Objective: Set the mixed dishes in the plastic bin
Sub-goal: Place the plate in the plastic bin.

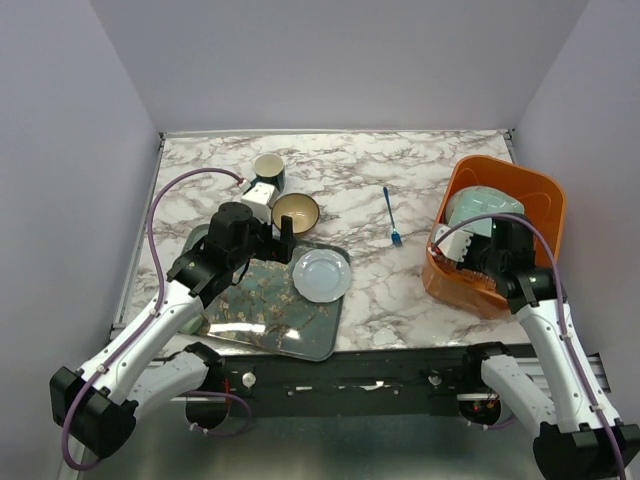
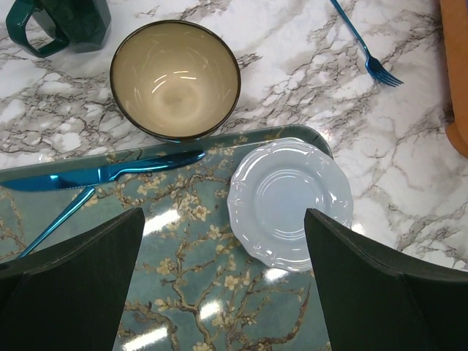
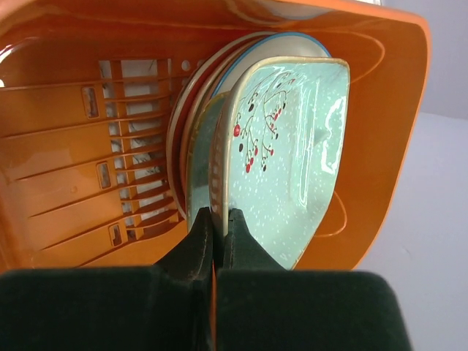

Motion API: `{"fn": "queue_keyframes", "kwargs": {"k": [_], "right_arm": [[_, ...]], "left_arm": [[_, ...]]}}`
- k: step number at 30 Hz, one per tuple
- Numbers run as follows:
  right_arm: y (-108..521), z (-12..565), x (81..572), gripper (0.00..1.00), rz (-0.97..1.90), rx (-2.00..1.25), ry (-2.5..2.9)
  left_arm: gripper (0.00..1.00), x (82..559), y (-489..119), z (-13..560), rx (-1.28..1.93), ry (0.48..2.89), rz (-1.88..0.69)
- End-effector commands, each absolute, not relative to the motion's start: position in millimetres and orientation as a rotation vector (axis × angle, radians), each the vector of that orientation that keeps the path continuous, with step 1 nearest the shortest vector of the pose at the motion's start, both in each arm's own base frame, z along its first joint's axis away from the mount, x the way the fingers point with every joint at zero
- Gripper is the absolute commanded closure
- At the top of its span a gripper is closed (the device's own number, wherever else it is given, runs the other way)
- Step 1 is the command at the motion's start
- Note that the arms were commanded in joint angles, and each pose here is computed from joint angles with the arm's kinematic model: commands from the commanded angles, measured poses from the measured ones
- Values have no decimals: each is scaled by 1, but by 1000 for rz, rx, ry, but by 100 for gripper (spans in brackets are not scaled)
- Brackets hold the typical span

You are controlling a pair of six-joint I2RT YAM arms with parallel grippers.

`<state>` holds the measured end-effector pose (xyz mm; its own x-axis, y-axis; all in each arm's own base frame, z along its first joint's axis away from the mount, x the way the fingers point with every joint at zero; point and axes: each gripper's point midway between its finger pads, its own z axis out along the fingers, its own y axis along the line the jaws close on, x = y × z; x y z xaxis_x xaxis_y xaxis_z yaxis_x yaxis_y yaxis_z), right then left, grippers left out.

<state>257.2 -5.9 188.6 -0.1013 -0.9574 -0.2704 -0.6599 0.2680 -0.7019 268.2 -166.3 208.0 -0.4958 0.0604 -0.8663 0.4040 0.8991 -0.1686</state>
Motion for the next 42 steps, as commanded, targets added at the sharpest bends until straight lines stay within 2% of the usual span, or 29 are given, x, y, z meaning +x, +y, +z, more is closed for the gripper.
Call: {"fn": "queue_keyframes", "kwargs": {"k": [1,6,17,35,42], "right_arm": [[-7,231,286,97,-647,-1398,1655],[-26,224,291,94,-648,-1377,1686],[-28,205,290,91,-597,-1404,1683],[-29,165,279,61,-523,-1412,1756],[-29,157,276,54,-507,-1409,1774]], "left_arm": [[1,267,-164,208,351,2054,-433],[1,267,-164,207,349,2055,-434],[1,268,-163,206,345,2060,-434],[1,264,-166,211,357,2047,-469],[1,264,-167,211,360,2045,-474]]}}
